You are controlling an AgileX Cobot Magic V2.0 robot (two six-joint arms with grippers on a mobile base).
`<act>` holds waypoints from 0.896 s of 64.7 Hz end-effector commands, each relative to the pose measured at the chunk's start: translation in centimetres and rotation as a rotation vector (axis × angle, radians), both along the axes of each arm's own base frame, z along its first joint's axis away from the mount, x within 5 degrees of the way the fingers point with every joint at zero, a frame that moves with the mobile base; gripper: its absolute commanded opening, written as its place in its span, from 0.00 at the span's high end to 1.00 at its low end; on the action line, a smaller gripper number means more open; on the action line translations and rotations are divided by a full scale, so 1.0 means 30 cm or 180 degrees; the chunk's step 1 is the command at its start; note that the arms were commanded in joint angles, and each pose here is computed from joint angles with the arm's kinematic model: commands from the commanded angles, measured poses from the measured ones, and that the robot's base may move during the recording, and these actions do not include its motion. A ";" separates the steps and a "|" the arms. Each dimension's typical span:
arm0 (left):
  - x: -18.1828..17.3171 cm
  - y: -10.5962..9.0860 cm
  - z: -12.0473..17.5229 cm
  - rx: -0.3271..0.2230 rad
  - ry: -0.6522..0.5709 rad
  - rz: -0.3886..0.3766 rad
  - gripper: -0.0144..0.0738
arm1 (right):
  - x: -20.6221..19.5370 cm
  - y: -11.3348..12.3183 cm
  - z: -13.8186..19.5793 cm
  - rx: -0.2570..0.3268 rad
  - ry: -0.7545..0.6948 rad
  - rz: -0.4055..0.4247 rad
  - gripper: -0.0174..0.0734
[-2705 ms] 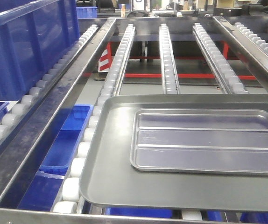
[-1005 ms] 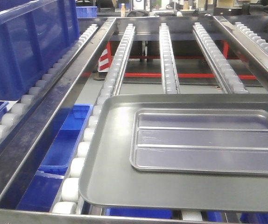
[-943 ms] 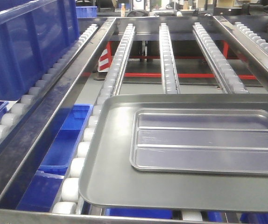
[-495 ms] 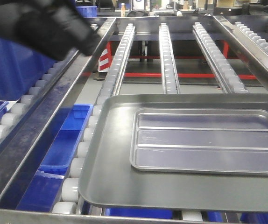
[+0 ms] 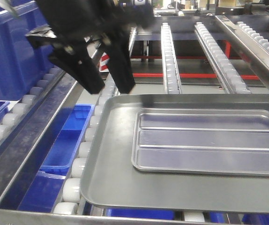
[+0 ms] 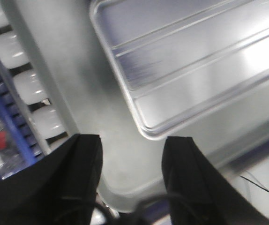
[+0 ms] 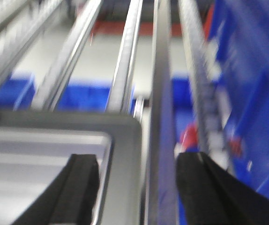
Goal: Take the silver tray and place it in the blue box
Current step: 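Lower both grippers onto the near edges of the top silver tray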
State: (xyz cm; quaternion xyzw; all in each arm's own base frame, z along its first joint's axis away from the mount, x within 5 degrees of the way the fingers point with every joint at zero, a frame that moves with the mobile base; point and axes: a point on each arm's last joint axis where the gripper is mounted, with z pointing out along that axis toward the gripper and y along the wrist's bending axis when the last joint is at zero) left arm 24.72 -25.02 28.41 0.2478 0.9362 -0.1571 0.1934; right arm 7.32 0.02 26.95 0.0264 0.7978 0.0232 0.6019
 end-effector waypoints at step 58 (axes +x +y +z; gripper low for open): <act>0.127 -0.191 -0.056 -0.0136 0.0077 0.0767 0.57 | 0.604 0.139 -0.041 0.0168 0.2640 0.0056 0.25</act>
